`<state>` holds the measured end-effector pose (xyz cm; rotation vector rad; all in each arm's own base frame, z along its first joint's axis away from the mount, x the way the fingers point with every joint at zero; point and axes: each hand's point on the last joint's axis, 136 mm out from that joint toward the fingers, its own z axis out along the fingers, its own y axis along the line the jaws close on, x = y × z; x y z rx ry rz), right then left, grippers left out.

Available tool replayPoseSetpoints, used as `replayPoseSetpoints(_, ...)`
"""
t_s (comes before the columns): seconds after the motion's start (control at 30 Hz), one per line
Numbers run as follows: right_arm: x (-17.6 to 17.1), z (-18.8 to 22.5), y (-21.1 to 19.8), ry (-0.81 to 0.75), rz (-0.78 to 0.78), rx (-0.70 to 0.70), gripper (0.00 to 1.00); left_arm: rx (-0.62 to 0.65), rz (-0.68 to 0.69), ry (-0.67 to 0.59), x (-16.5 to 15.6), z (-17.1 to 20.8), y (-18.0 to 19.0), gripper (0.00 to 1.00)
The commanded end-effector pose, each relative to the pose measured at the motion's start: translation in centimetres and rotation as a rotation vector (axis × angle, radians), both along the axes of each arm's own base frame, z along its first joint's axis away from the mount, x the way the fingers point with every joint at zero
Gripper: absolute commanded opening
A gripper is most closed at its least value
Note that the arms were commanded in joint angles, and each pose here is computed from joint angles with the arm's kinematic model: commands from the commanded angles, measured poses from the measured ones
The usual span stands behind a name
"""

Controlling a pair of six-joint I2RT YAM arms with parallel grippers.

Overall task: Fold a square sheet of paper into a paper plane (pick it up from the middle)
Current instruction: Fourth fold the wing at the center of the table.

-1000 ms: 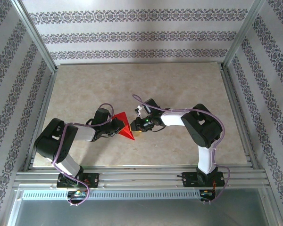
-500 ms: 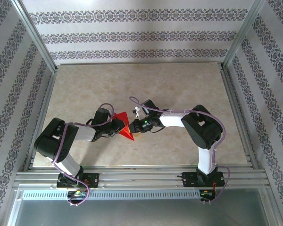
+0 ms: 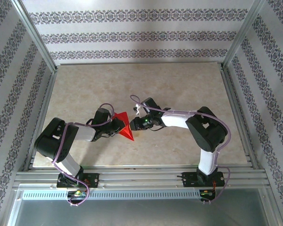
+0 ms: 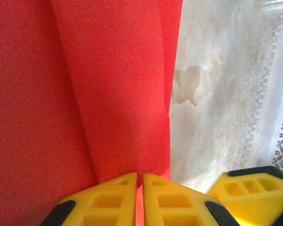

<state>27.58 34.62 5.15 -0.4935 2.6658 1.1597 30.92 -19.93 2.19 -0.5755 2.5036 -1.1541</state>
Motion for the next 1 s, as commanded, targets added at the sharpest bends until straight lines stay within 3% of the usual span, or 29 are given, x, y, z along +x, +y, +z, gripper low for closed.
replayPoseSetpoints(0.0, -0.5, 1.0, 0.5, -0.056, 0.034, -0.003, 0.31, -0.007, 0.008, 0.006, 0.1, -0.4, 0.3, 0.12)
replayPoseSetpoints(0.97, -2.4, -3.7, 0.9, -0.009, 0.119, -0.199, 0.31, -0.005, 0.014, 0.022, 0.1, -0.7, 0.4, 0.13)
